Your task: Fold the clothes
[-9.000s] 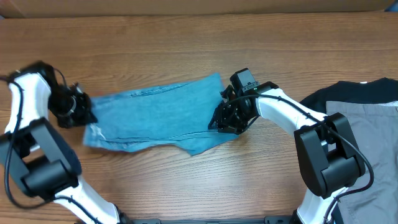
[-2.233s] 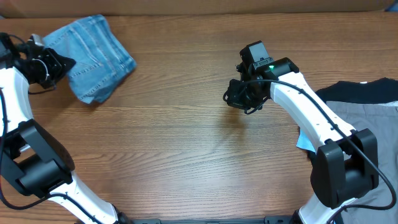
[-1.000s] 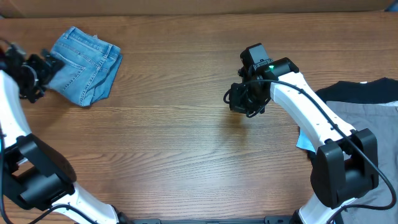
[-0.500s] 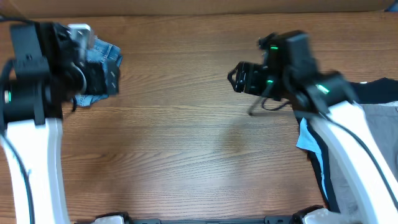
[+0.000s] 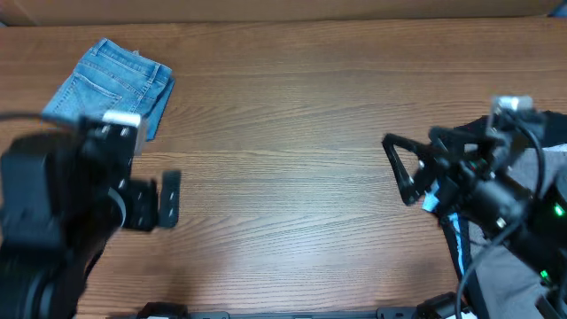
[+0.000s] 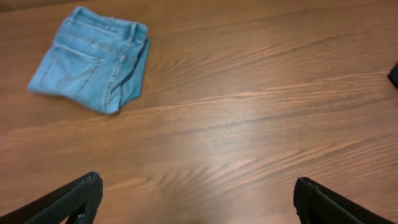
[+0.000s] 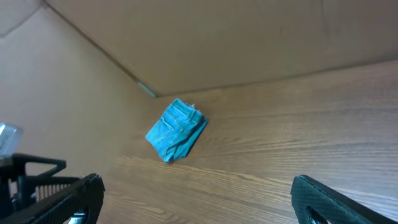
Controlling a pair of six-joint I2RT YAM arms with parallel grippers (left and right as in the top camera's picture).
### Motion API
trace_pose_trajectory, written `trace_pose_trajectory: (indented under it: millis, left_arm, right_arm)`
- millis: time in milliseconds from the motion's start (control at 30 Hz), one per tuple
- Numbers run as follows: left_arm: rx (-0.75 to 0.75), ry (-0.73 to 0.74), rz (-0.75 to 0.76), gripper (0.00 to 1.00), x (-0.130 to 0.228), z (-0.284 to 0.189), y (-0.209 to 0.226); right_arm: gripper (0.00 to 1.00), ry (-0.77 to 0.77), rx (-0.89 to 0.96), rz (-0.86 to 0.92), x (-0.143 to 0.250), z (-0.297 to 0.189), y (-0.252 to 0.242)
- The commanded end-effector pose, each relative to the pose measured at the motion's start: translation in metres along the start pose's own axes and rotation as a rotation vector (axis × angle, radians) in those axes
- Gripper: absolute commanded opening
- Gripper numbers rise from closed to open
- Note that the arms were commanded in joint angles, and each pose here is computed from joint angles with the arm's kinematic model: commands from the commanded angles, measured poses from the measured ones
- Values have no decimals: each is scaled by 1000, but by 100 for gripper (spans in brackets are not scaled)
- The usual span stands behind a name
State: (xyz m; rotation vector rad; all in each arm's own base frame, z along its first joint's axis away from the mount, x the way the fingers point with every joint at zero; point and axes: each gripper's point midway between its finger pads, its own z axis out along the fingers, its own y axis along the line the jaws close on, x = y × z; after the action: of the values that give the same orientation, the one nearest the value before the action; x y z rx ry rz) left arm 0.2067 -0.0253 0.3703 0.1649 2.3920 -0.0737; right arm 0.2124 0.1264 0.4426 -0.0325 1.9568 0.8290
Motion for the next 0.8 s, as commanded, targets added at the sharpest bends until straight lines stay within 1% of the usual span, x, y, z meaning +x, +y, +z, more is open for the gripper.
trace_pose_trajectory:
  millis: [0,267,467,667,767]
  left_arm:
    - [-22,-21,-25,100,3,-9,3]
    - [-21,-10,-26,100,2,-6,3]
    - [-21,-7,-26,100,2,-5,3]
    - [-21,-7,-26,100,2,-5,3]
    - [-21,-6,-26,100,2,-5,3]
  right_arm:
    - [100,-5,13,-2,0,-6,-1]
    - [100,169,110,49,42,-7,-24]
    - [100,226,142,66,56,-10,-31]
    - [100,226,156,65,56,-11,-34]
    - [100,139,272,37,40,-12,-54]
